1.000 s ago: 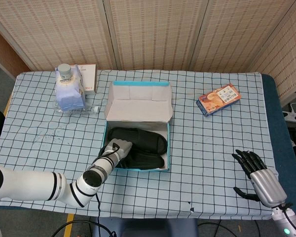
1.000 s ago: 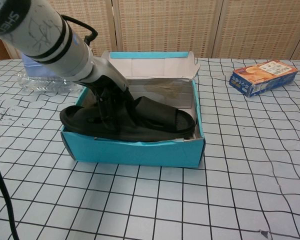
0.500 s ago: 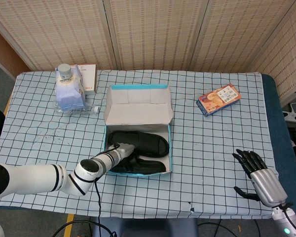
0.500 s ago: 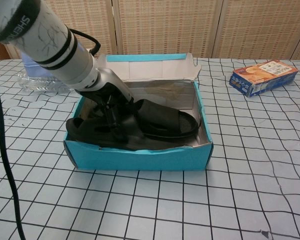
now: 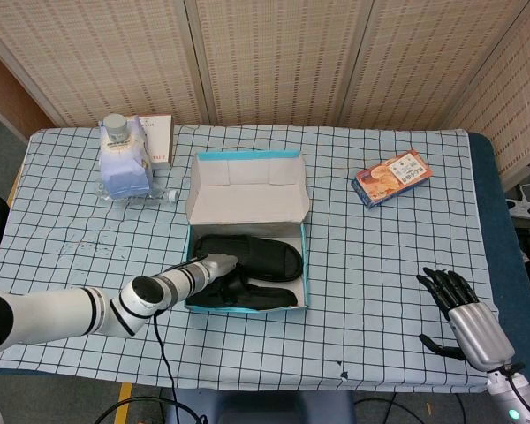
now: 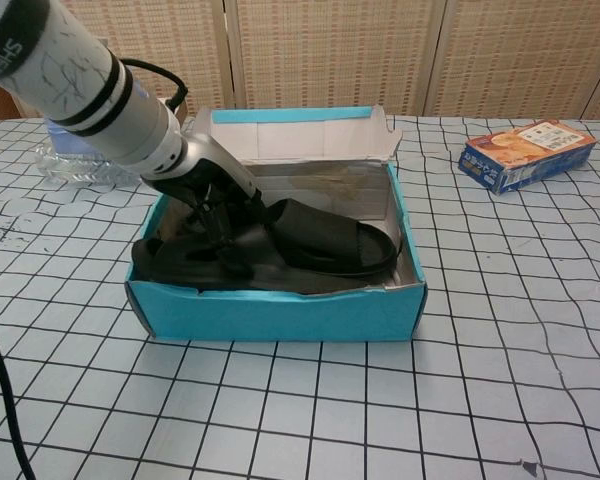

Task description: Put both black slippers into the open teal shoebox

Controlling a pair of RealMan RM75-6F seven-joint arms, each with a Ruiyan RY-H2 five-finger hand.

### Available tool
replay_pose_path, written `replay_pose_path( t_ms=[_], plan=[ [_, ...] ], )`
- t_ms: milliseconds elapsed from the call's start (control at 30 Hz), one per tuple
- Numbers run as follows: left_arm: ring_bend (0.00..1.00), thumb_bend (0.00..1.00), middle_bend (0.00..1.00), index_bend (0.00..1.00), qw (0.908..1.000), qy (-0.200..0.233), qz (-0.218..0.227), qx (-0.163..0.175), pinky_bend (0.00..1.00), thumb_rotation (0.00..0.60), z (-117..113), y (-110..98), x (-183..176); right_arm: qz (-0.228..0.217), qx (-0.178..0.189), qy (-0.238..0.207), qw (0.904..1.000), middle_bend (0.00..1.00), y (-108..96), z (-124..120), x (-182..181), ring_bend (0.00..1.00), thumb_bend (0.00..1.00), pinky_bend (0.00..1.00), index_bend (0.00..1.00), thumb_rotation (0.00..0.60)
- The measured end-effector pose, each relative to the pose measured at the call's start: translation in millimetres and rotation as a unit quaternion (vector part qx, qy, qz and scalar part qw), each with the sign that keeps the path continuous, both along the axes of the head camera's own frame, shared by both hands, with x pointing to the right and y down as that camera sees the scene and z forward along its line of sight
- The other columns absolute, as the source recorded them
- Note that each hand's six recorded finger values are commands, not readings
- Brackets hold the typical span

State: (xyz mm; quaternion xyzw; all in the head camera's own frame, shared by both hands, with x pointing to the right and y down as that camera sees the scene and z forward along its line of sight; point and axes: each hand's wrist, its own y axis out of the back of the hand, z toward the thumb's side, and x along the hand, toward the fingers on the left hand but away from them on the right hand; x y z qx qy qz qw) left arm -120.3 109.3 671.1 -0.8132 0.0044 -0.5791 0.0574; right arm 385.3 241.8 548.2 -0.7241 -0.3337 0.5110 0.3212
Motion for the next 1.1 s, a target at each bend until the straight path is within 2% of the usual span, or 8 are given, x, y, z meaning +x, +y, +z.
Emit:
replay_pose_path(
  t_ms=[133, 267, 433, 600, 700, 800, 933, 1100],
  plan=[
    [0.02, 0.46, 0.09, 0.08, 0.9996, 0.028, 0.0, 0.008, 0.16, 0.6, -12, -7, 0, -0.001, 0.0, 0.0, 1.0, 0.0, 1, 0, -1, 0.0, 0.14, 0.0, 0.0, 0.574],
    [0.0, 0.46, 0.01, 0.03, 0.9985, 0.052, 0.0, 0.016, 0.13, 0.6, -22, -10, -2, -0.001, 0.001, 0.001, 1.0, 0.0, 1, 0, -1, 0.0, 0.14, 0.0, 0.0, 0.575],
    [0.0, 0.46, 0.0, 0.02, 0.9969, 0.075, -0.005, 0.025, 0.1, 0.6, -34, -11, -6, -0.003, -0.001, 0.002, 1.0, 0.0, 2, 1, -2, 0.0, 0.14, 0.0, 0.0, 0.576],
    [0.0, 0.46, 0.0, 0.06, 0.9943, 0.097, -0.007, 0.045, 0.11, 0.6, -50, -12, -10, -0.005, -0.001, 0.0, 1.0, 0.0, 2, 0, -3, 0.0, 0.14, 0.0, 0.0, 0.575],
    [0.01, 0.46, 0.06, 0.08, 0.991, 0.108, 0.002, 0.078, 0.17, 0.6, -60, -9, -16, -0.006, 0.002, -0.002, 1.0, 0.0, 2, -2, -3, 0.0, 0.14, 0.0, 0.0, 0.575],
    [0.04, 0.46, 0.11, 0.12, 0.9849, 0.113, 0.015, 0.13, 0.2, 0.6, -67, -5, -29, -0.009, 0.004, -0.004, 0.9999, 0.0, 2, -3, -3, 0.0, 0.14, 0.0, 0.0, 0.574],
    [0.06, 0.46, 0.12, 0.11, 0.9716, 0.12, 0.038, 0.201, 0.19, 0.6, -74, 10, -55, -0.014, -0.002, -0.005, 0.9999, 0.0, 3, -1, -6, 0.0, 0.14, 0.0, 0.0, 0.576],
    [0.08, 0.46, 0.13, 0.1, 0.9562, 0.133, 0.051, 0.256, 0.19, 0.6, -82, 34, -83, -0.014, 0.003, -0.006, 0.9999, 0.0, 4, -3, -6, 0.0, 0.14, 0.0, 0.0, 0.575]
  ],
)
